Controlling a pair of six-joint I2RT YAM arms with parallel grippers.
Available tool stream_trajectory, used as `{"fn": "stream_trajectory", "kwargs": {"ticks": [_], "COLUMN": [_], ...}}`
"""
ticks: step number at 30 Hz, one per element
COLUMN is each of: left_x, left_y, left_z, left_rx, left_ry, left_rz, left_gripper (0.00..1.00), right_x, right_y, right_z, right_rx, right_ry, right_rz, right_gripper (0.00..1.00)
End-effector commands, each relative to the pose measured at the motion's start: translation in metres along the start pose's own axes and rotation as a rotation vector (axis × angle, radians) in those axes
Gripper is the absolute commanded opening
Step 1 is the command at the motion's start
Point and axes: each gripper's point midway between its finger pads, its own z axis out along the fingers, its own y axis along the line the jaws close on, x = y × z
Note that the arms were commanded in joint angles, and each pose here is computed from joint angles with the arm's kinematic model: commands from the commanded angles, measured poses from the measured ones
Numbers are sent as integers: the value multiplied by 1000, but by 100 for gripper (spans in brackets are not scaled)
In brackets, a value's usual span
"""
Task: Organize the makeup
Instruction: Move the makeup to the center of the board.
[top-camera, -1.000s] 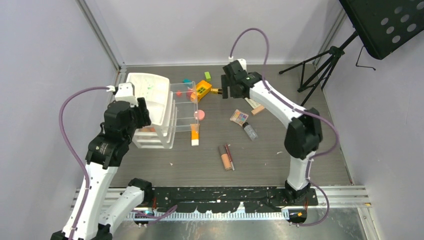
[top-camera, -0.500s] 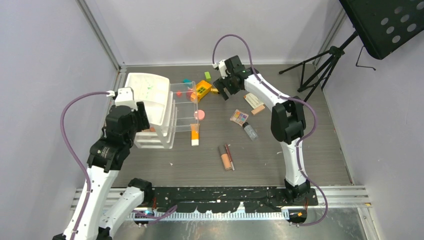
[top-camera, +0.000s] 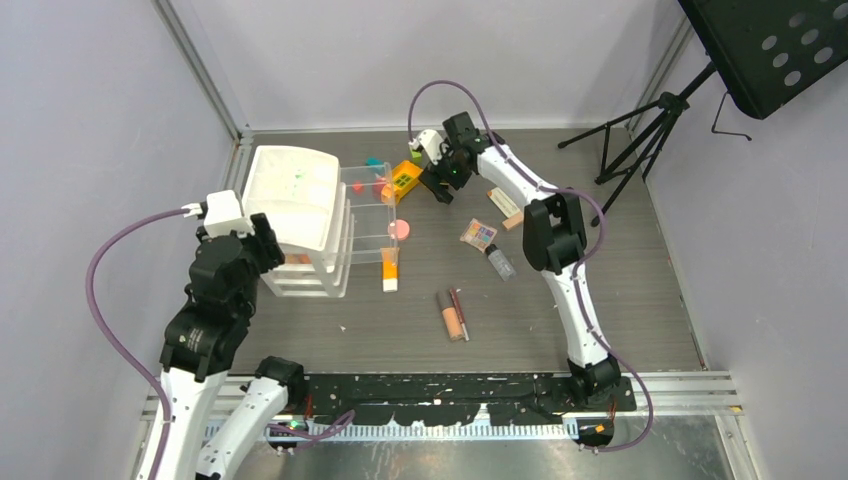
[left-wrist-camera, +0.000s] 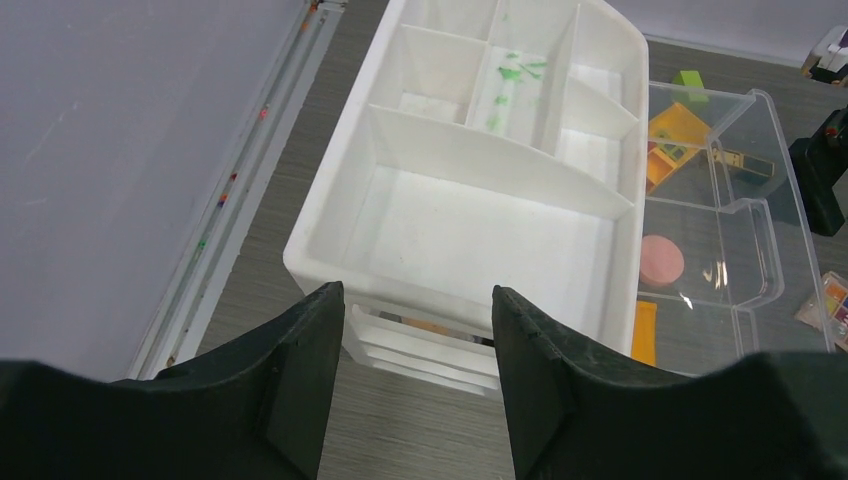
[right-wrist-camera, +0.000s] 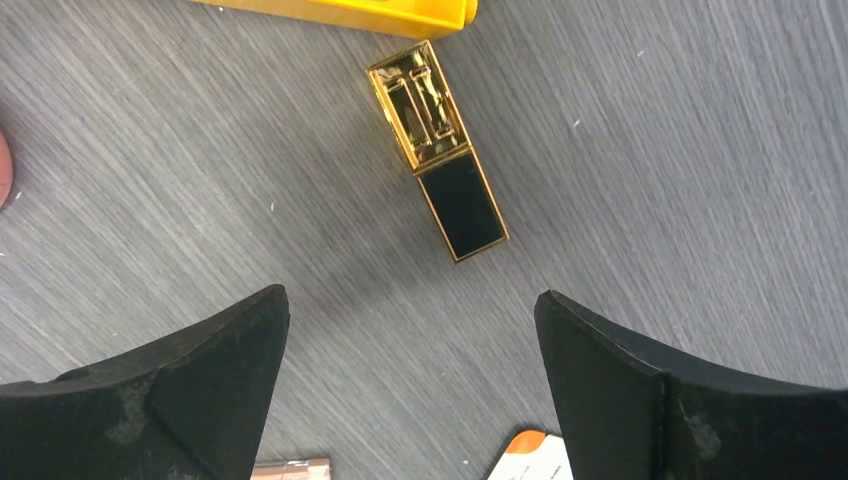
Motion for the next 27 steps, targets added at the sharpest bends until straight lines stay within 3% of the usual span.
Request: {"fn": "stream_trajectory", "kwargs": {"ticks": [1, 20, 25, 27], "left_x": [-8, -6, -6, -6], "left_y": [0, -2, -2, -3], "left_z": [5, 11, 11, 11], "left_rx": [-15, -17, -19, -17], "left_ry": [-33, -18, -19, -16], "left_rz": [-16, -6, -8, -7], "left_gripper": [58, 59, 59, 59], "right_x": [-28, -22, -18, -16], "right_y": [-12, -5, 6, 8], "right_z": [-10, 36, 37, 38], "right_rx": [6, -79, -133, -138], "right_ry": [-85, -111, -108, -101], "right_rz": [-73, -51, -35, -30], "right_gripper": [98, 96, 88, 65]}}
